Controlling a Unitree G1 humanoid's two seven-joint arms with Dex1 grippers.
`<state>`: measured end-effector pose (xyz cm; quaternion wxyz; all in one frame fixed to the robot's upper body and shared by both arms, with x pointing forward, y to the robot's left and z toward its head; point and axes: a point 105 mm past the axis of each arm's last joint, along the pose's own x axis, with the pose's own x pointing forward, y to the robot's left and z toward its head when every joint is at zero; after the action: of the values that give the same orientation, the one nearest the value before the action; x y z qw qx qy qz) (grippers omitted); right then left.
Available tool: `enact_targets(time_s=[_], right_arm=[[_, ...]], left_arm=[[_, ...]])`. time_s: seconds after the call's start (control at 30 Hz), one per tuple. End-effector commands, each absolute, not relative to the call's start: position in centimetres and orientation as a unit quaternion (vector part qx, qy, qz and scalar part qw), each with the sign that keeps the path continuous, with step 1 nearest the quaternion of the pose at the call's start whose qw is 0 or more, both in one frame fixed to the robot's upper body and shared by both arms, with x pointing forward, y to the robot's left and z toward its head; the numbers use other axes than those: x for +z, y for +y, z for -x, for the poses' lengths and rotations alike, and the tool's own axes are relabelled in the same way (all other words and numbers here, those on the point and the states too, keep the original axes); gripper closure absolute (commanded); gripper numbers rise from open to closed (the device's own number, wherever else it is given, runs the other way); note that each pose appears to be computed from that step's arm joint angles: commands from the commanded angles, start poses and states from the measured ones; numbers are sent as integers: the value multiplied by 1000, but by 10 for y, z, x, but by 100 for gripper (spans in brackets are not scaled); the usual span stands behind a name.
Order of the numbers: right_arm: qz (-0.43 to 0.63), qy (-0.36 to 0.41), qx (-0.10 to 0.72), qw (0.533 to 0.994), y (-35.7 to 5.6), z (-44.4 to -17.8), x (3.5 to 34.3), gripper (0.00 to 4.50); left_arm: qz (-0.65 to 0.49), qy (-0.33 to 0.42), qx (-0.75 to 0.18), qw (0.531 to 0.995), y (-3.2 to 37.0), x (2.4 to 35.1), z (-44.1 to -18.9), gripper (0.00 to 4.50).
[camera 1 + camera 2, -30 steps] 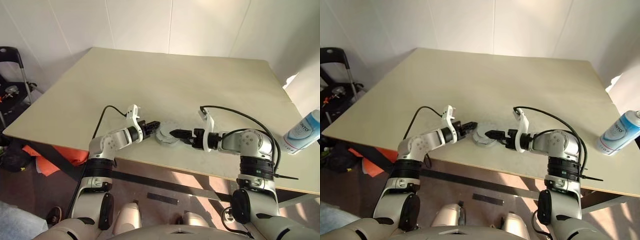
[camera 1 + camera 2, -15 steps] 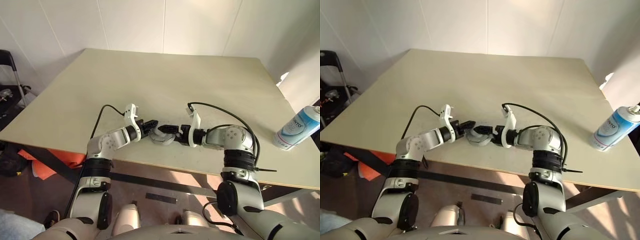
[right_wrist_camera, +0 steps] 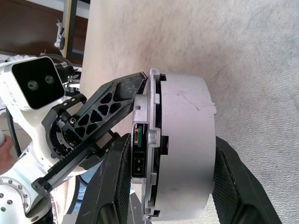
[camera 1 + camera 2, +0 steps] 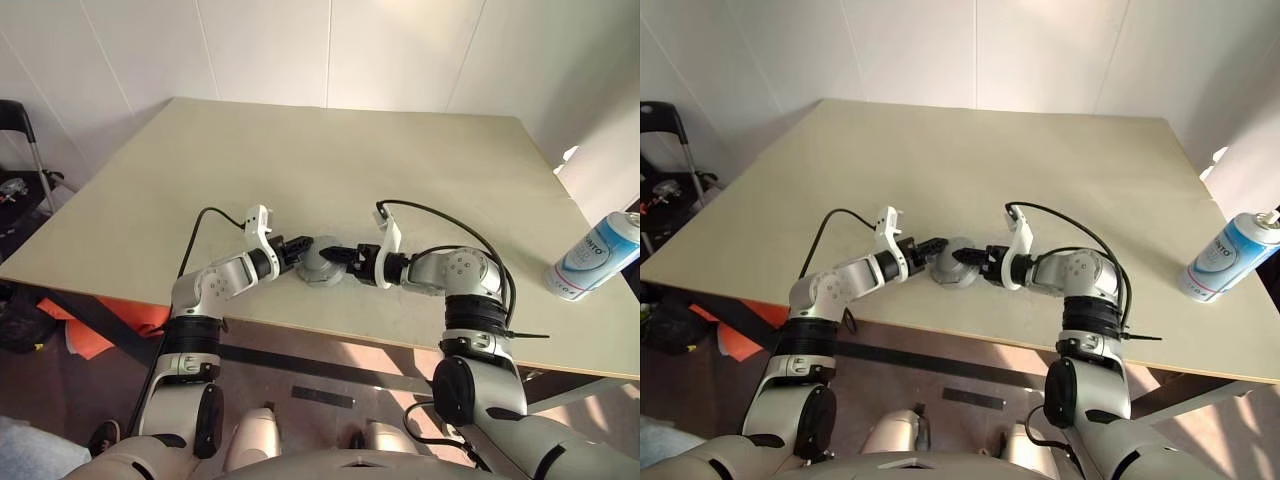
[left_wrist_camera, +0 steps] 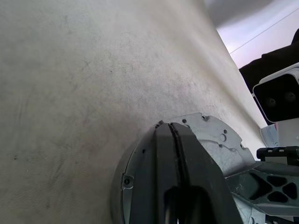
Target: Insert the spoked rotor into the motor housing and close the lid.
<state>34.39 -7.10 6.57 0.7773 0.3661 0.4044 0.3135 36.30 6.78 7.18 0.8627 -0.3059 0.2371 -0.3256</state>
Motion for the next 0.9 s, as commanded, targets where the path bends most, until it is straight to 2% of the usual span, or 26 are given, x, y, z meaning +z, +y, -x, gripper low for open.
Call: enact_targets(time_s=[0.03,0.3,0.57,0.9], right_arm=[[-365,392,300,789,-70,-355,72,227],[-399,356,254,806,-86,-382,80,227],[-421,334,230,811,-95,-402,93,227],[-423,334,229,810,-99,-404,93,229]], left_arm=[[319,200,-321,869,74,83,-368,450],[360,152,-273,879,110,93,-374,450],[381,139,-260,876,121,93,-370,450],[380,145,-248,879,123,88,-369,450]])
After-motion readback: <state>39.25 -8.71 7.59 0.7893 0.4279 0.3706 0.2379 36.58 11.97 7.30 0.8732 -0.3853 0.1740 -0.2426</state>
